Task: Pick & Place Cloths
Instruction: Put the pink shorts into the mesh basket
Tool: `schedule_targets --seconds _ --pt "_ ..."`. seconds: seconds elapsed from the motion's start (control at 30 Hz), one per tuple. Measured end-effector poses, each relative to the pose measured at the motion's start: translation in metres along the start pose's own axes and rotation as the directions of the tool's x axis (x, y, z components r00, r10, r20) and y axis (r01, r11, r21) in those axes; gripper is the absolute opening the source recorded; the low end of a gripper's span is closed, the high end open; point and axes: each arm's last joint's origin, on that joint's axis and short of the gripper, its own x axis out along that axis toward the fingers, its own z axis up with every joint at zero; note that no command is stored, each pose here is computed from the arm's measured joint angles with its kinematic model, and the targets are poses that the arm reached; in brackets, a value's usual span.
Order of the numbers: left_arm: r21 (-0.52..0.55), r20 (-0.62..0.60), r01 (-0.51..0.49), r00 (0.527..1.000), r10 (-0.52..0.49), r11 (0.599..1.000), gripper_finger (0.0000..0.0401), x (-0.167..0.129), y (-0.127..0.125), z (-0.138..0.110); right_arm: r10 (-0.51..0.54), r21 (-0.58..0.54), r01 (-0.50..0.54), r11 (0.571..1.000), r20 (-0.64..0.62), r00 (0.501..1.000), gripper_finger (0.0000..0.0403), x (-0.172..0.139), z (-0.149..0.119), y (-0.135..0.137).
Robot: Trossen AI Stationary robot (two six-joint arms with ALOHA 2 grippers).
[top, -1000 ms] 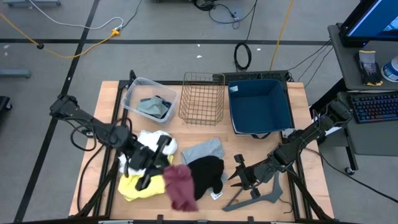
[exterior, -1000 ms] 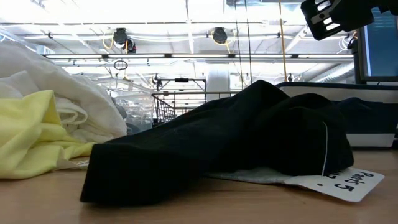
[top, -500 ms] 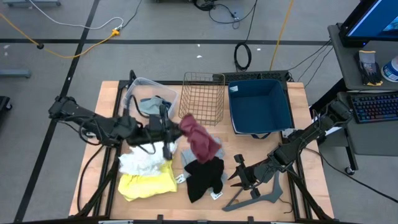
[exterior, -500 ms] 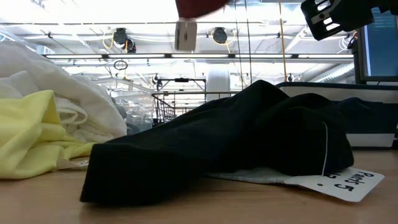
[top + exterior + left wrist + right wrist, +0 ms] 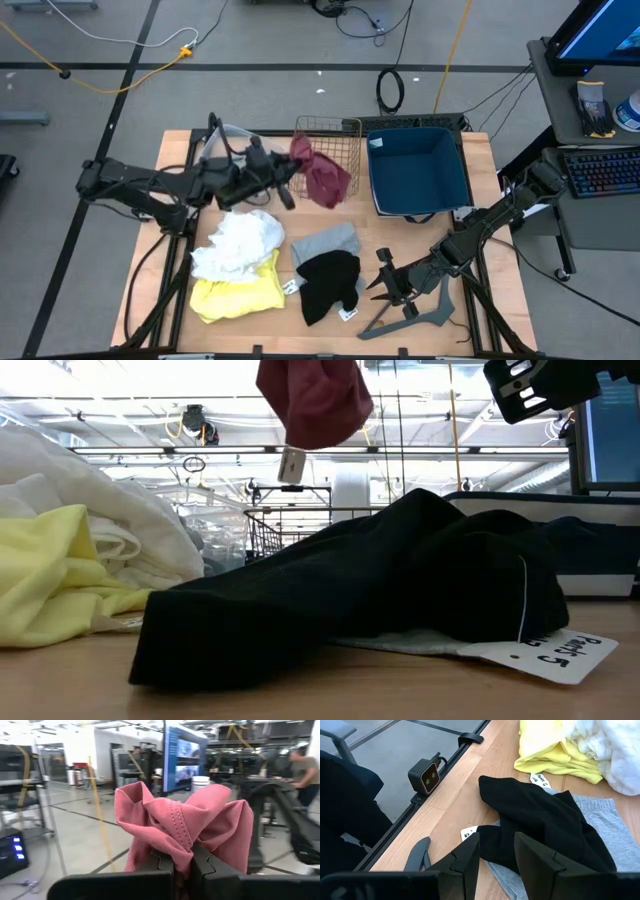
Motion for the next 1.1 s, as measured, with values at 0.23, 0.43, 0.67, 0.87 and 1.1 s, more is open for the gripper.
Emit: schedule_targets --seconds 0.23,0.43,0.67,0.87,1.1 --pt "0.028 0.004 -0.102 0.995 0.102 0.994 0.0004 0.012 0.023 0.0 0.0 0.0 0.0 1.0 0.0 1.0 0.0116 0.0 0.0 0.0" --pt "0.034 0.006 -0.167 0.986 0.167 0.985 0.0005 0.022 0.038 -0.003 0.0 0.0 0.0 1.0 0.0 1.0 0.0116 0.0 0.0 0.0" --pt "0.072 -0.035 -0.211 0.976 0.214 0.975 0.0008 0.049 0.048 -0.027 0.0 -0.017 0.0 1.0 0.0 1.0 0.0116 0.0 0.0 0.0" --pt "0.095 -0.088 -0.252 0.962 0.26 0.963 0.0008 0.074 0.057 -0.046 0.0 -0.016 0.0 1.0 0.0 1.0 0.0116 0.0 0.0 0.0" --pt "0.147 -0.246 -0.29 0.915 0.319 0.946 0.0007 0.107 0.067 -0.052 -0.001 -0.019 0.001 1.0 -0.006 1.0 0.0116 0.0 -0.001 0.0"
